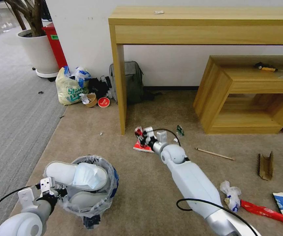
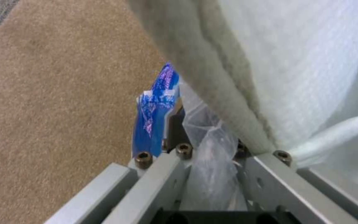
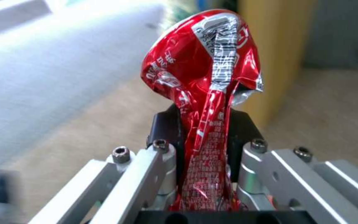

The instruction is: Pick up the trash bin and place the garbage on the floor into it.

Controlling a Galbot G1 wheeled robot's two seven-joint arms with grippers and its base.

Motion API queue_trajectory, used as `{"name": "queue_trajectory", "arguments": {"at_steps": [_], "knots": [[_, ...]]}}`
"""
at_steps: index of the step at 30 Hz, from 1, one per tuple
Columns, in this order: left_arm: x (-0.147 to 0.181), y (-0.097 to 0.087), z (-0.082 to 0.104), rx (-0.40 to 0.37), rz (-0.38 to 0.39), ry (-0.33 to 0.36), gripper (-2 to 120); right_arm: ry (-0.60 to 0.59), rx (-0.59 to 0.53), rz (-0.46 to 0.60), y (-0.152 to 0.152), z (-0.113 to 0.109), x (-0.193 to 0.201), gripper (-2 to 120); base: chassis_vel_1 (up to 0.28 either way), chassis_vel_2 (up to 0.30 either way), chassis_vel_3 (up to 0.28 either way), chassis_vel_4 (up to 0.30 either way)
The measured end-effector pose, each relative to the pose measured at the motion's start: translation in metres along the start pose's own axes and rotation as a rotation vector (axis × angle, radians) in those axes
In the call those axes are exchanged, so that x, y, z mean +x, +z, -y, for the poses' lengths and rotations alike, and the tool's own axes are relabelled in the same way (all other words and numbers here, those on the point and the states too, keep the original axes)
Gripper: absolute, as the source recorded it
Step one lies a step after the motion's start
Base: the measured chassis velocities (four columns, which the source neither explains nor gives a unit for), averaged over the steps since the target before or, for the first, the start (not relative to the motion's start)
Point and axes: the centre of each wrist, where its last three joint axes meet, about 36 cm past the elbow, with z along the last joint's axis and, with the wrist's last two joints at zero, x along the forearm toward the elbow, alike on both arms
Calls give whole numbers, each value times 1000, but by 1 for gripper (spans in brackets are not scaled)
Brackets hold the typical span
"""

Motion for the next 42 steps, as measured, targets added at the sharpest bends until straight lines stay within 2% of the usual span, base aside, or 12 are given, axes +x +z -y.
{"name": "queue_trajectory", "arguments": {"at_steps": [1,5,6,8,10,12,13,16,22,30,41,42], "knots": [[0,0,0,0,0,0,0,0,0,0,0,0,0,15,0,0,0,0],[-3,0,2,-5,-4,5,0,-140,21,51,-24,-47,7,15,0,0,0,0],[-3,0,2,-5,-4,5,0,-140,21,51,-24,-47,7,15,0,0,0,0],[-6,1,3,-5,-8,7,0,-242,40,56,-30,-84,8,15,0,0,0,0],[-6,1,3,-5,-8,8,0,-256,41,55,-30,-90,9,15,0,0,0,0],[-7,1,4,-8,-9,12,0,-349,44,29,-29,-126,9,15,0,0,0,0],[-7,1,4,-8,-9,12,0,-349,44,29,-29,-126,9,15,0,0,0,0],[-8,0,6,-12,-7,16,0,-403,46,-20,-15,-148,4,15,0,0,0,0],[-7,-2,8,-15,-1,21,0,-427,44,-93,9,-163,-1,15,0,0,0,0],[-3,-3,13,-17,8,32,0,-407,63,-191,49,-166,-13,15,0,0,0,0],[3,-4,16,-22,17,28,0,-343,73,-245,74,-167,-19,15,0,0,0,0],[3,-5,15,-23,18,25,0,-328,77,-244,74,-167,-19,19,0,0,0,0]]}}
